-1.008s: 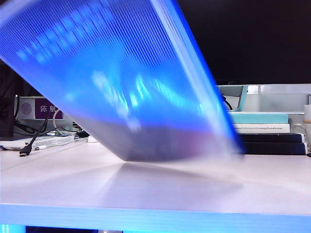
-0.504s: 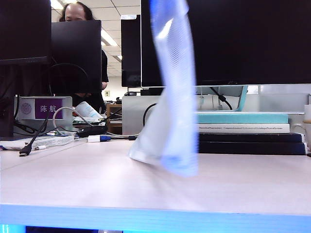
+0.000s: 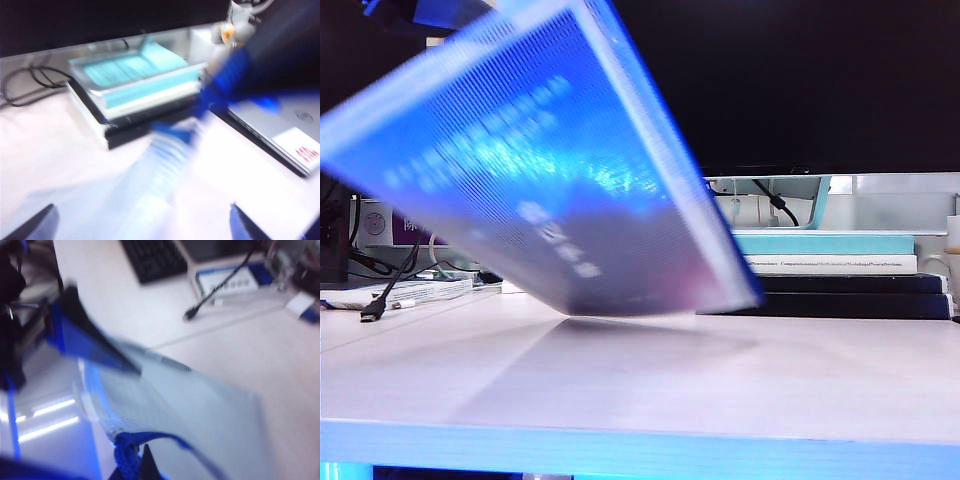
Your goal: Pick up the transparent plastic file bag with a blue zipper and close its zipper.
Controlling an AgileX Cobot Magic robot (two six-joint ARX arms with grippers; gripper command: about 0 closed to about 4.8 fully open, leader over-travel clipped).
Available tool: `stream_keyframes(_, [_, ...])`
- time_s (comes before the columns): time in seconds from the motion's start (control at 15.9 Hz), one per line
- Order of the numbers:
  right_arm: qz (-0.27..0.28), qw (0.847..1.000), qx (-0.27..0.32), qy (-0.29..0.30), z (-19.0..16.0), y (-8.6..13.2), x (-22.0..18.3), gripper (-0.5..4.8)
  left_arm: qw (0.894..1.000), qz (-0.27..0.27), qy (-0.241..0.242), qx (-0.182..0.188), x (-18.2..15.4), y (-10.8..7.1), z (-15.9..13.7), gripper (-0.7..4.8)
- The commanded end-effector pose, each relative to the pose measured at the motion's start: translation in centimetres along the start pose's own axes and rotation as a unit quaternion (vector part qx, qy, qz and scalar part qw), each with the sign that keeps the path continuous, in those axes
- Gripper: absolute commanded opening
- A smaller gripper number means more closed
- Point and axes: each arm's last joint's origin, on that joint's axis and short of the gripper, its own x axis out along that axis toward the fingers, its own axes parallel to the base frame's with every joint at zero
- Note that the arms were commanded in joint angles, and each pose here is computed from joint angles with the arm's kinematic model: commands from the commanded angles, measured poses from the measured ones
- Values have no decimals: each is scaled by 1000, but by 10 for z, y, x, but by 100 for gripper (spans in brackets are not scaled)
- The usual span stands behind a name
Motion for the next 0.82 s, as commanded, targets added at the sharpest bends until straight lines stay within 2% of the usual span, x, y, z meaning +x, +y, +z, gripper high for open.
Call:
stream_keyframes(0.06, [1, 999, -4, -32, 7, 0, -1, -6, 998, -37, -34, 45, -1, -3, 7, 479])
stream_keyframes(0.19, [2, 999, -4, -32, 7, 0, -1, -6, 995, -48, -57, 65, -1, -4, 12, 472])
stream_keyframes(0.5, [2, 999, -3, -32, 7, 0, -1, -6, 991, -55, -103, 68, -1, -5, 20, 365])
stream_keyframes(0.69, [1, 999, -3, -33, 8, 0, -1, -6, 991, -72, -94, 62, 3, -5, 17, 362])
stream_keyframes(0.82, [1, 999, -5, -37, 8, -1, -1, -6, 992, -79, -85, 45, 7, -5, 15, 362])
